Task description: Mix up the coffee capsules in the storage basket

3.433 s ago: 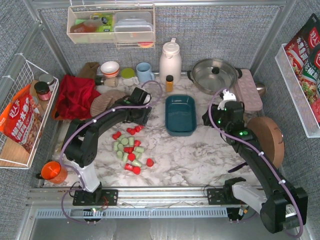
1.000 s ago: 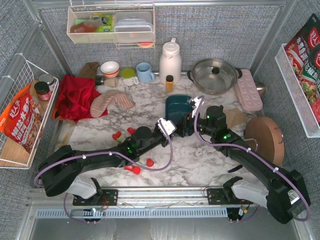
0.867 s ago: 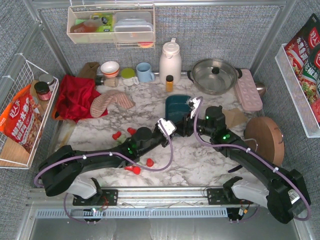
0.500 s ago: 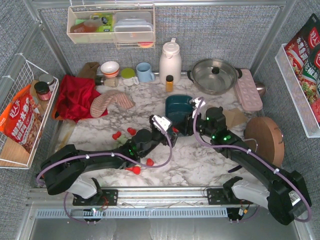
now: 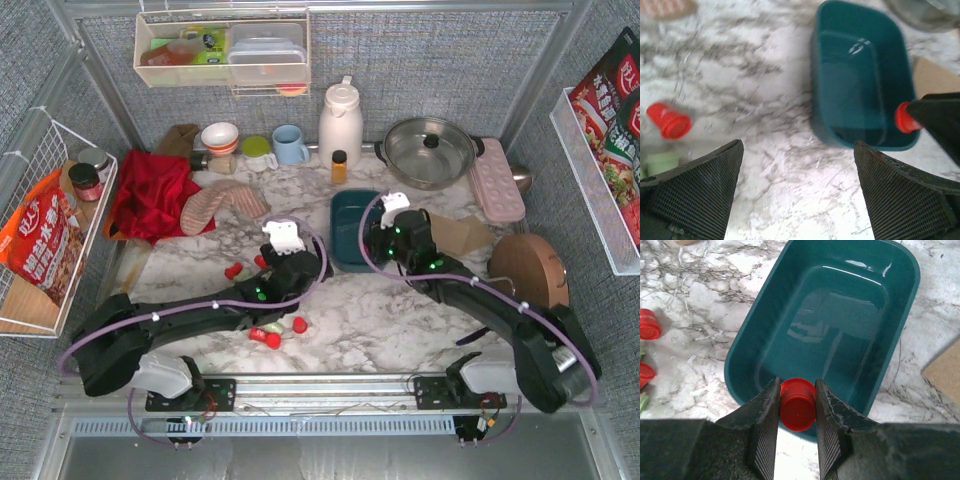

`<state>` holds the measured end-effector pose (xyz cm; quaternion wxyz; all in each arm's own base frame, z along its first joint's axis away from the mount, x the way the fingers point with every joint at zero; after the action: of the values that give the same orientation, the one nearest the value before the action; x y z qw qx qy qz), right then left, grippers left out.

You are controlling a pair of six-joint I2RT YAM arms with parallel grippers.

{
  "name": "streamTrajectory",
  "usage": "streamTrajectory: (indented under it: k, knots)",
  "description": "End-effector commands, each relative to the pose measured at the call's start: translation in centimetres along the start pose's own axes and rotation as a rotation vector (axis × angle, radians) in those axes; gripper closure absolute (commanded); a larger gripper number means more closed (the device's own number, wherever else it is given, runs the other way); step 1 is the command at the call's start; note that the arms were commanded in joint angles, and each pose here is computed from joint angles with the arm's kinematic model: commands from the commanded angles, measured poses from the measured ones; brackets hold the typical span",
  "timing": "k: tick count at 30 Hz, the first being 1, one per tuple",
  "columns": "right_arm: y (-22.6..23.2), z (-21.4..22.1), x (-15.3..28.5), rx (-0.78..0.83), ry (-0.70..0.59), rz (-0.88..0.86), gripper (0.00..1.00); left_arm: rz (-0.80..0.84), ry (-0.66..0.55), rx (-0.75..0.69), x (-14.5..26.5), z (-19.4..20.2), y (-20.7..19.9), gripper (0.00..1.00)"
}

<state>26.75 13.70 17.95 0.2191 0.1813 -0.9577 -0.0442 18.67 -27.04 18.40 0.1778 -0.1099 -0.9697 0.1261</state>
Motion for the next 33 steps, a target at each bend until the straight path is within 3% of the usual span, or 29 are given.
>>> streamTrajectory:
  k: [1, 6, 8, 11, 14, 23, 33]
  knots:
    - [0.2, -1.2, -2.4, 0.063, -0.008, -0.008, 0.88, -0.226, 0.153, 0.052, 0.6, 2.7, 2.0, 0.01]
    - [0.3, -0.4, -3.8, 0.076, 0.042, -0.015, 0.59, -0.383, 0.241, 0.141, 0.8, 4.2, 2.6, 0.01]
    - [0.4, -0.4, -3.9, 0.079, 0.056, -0.022, 0.54, -0.371, 0.244, 0.115, 0.9, 4.6, 2.9, 0.02]
    - [0.5, -0.7, -3.4, 0.089, 0.064, -0.04, 0.51, -0.346, 0.235, 0.093, 1.0, 4.7, 2.8, 0.13]
    - [0.6, -0.6, -3.1, 0.108, 0.069, -0.055, 0.42, -0.428, 0.213, 0.062, 1.2, 4.6, 3.2, 0.15]
    - [0.6, -0.6, -2.7, 0.099, 0.104, -0.055, 0.39, -0.654, 0.232, -0.079, 0.5, 6.5, 4.2, 0.14]
    - [0.7, -0.5, -2.5, 0.103, 0.113, -0.068, 0.39, -0.568, 0.249, -0.045, 0.9, 7.6, 5.1, 0.13]
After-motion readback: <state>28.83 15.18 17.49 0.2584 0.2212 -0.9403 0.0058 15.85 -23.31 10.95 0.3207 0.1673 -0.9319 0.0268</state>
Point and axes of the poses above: each gripper's point midway between its finger pads, its own x axis back along the fingers, its own y axis along the line the jaws close on, z = x × y, the point moved 9 cm from there along x, back along the fingers, and after that the axes turned 2 degrees about -x, right-handed, at the moved point
